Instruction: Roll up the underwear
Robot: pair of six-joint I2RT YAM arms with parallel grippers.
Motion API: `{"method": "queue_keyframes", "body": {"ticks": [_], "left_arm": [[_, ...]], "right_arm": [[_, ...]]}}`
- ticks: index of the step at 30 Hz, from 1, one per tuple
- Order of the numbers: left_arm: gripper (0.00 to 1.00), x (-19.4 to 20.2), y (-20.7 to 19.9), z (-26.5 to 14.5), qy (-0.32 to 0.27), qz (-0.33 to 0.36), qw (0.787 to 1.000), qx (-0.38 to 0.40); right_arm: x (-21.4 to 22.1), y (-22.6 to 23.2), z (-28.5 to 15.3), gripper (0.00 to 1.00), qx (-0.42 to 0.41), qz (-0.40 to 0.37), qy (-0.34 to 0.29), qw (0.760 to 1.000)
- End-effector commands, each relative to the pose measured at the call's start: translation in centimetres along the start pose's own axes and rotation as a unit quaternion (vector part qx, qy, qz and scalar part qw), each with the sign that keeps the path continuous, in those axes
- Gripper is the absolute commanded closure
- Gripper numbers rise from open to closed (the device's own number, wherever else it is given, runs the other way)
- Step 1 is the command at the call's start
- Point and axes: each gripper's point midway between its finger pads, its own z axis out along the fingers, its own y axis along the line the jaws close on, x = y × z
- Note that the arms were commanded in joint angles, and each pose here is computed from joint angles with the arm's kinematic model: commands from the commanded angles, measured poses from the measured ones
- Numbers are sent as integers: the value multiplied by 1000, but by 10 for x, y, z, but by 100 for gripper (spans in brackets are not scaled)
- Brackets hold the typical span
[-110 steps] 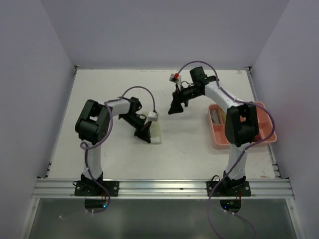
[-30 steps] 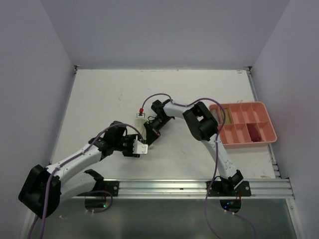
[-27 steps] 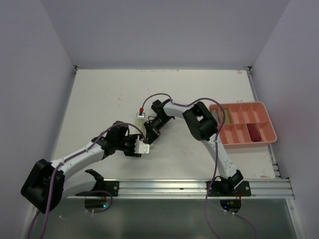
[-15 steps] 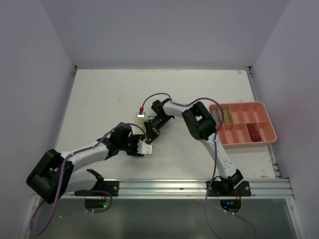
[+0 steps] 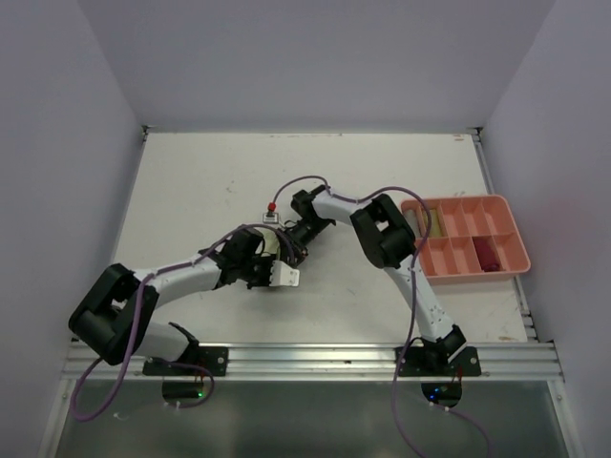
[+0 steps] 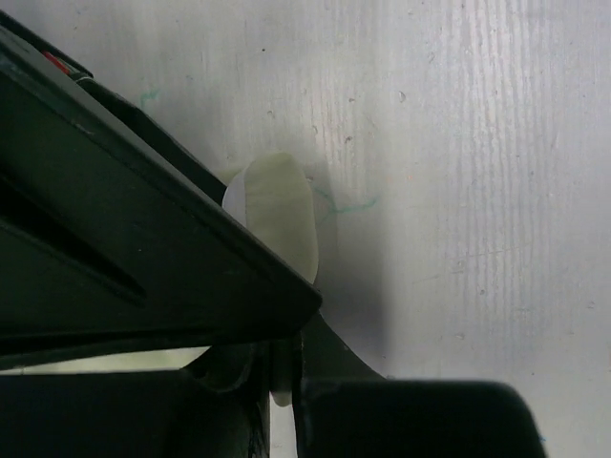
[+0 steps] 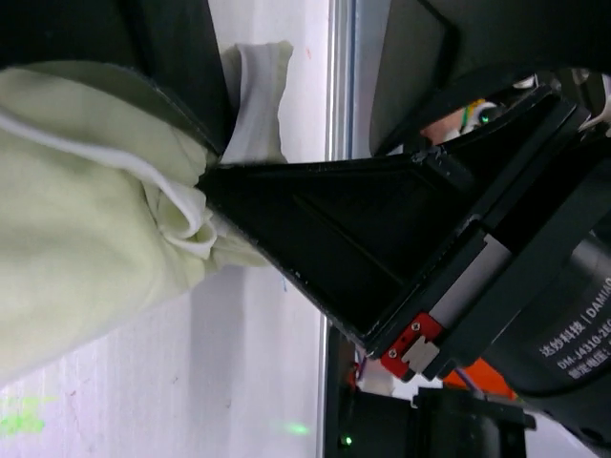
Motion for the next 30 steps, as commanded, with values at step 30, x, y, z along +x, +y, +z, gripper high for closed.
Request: {"method": "queue_keyframes", "body": {"ticks": [30], "left_arm": [[95,58,-19,17,-30,-339,845,412]], "right_arm": [[-24,72,-93,19,411,-515,51,751]]}}
